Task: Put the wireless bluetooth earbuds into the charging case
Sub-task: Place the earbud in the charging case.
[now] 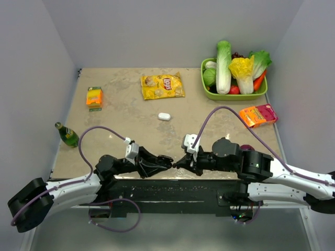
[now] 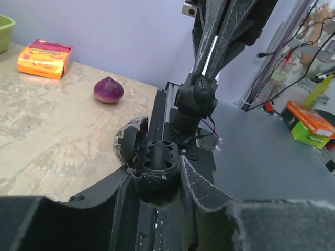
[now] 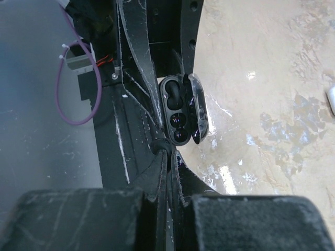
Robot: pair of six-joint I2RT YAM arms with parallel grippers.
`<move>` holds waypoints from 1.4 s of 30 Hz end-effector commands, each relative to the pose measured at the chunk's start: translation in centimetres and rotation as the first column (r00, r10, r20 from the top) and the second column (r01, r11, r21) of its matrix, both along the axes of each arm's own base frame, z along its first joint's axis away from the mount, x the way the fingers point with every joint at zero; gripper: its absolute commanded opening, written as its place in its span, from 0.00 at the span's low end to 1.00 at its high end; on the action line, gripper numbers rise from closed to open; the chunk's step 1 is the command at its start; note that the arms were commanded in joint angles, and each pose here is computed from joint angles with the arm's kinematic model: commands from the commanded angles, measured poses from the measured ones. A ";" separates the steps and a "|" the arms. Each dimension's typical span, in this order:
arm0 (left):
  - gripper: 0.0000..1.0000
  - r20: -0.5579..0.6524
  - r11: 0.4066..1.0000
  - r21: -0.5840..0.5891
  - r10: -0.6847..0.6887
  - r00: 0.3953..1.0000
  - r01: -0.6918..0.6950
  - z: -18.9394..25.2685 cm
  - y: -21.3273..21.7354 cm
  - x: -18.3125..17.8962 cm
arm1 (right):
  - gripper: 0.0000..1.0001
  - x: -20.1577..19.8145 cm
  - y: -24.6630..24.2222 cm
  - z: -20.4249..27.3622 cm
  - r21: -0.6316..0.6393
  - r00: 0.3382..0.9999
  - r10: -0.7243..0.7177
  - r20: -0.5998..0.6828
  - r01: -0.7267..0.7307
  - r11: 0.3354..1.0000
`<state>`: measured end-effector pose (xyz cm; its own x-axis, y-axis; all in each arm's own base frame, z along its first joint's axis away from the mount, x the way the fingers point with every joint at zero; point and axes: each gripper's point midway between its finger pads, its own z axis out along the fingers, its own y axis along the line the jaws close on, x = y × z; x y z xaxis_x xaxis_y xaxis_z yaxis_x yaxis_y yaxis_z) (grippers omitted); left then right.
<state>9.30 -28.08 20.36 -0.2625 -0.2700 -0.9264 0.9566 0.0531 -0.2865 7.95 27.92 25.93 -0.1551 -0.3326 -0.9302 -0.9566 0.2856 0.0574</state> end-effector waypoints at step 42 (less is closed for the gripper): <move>0.00 0.048 0.989 -0.145 -0.020 0.999 0.027 4.2 0.1 -0.3 | 0.00 1.5 2.6 -0.6 0.027 0.994 -0.095 0.051 0.094 0.995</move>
